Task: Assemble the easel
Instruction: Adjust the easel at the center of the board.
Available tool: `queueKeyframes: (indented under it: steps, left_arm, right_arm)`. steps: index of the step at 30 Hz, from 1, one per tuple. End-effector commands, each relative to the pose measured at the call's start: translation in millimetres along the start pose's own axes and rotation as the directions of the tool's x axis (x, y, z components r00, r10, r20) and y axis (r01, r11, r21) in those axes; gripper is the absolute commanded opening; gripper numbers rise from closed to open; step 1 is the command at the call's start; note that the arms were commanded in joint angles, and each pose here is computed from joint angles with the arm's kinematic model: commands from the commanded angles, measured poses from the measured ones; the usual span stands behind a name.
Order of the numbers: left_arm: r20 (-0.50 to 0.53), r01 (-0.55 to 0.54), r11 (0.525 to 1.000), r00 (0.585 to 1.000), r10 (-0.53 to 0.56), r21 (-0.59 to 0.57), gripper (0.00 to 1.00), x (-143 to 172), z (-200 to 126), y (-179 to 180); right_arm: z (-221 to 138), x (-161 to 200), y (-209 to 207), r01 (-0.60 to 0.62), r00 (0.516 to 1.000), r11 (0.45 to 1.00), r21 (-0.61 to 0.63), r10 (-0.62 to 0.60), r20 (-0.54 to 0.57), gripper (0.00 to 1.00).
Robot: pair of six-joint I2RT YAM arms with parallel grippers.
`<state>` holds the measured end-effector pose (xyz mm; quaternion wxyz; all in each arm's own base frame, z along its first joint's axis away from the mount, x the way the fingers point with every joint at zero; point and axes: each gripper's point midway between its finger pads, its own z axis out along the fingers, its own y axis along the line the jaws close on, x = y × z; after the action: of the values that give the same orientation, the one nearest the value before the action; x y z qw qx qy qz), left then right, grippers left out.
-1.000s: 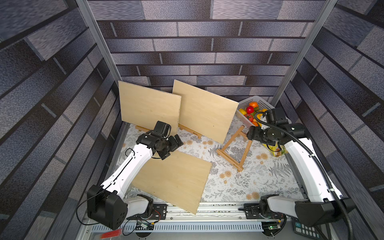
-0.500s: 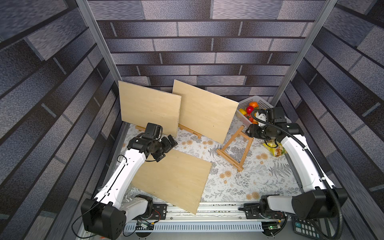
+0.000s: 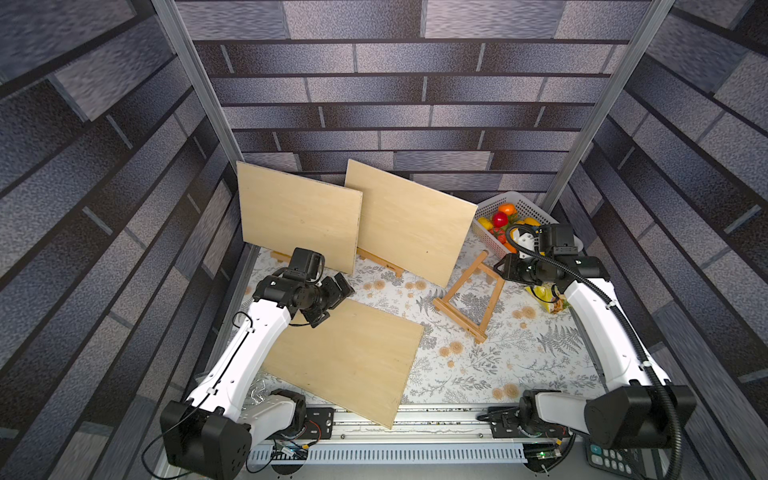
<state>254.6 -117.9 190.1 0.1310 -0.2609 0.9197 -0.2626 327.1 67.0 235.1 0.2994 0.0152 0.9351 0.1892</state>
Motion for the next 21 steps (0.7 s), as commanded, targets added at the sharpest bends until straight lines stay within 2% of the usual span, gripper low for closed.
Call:
queueKeyframes:
  steps: [1, 4, 6, 14, 20, 21]
  left_arm:
    - [-0.020, -0.003, 1.000, 1.000, 0.003, -0.016, 1.00, 8.4, -2.9, 9.1]
    - [-0.025, -0.003, 1.000, 1.000, 0.003, -0.021, 1.00, 9.4, -3.3, 12.0]
    - [-0.028, 0.000, 1.000, 1.000, -0.001, -0.019, 1.00, 10.2, -3.6, 13.7]
    - [-0.039, 0.023, 1.000, 0.999, -0.024, -0.020, 1.00, 14.0, -1.0, 23.4]
    - [-0.045, 0.030, 0.999, 0.999, -0.031, -0.024, 1.00, 16.8, 0.2, 29.2]
    - [-0.045, 0.031, 0.999, 0.998, -0.032, -0.024, 1.00, 16.9, 0.5, 29.9]
  right_arm:
    - [-0.9, -1.2, 12.9, 0.041, 0.999, 0.996, -0.084, -0.039, 0.029, 0.34]
    - [-0.9, 1.8, 18.3, 0.062, 0.998, 0.991, -0.118, -0.058, 0.034, 0.31]
    - [-2.3, 3.4, 20.9, 0.072, 0.997, 0.988, -0.134, -0.068, 0.038, 0.24]
    - [0.9, 16.3, 33.9, 0.046, 0.999, 0.971, -0.234, -0.042, 0.023, 0.24]
    - [-5.1, 14.9, 48.8, 0.014, 0.998, 0.947, -0.321, 0.005, 0.058, 0.23]
    - [1.0, 24.2, 48.3, -0.007, 0.999, 0.941, -0.337, 0.018, 0.030, 0.23]
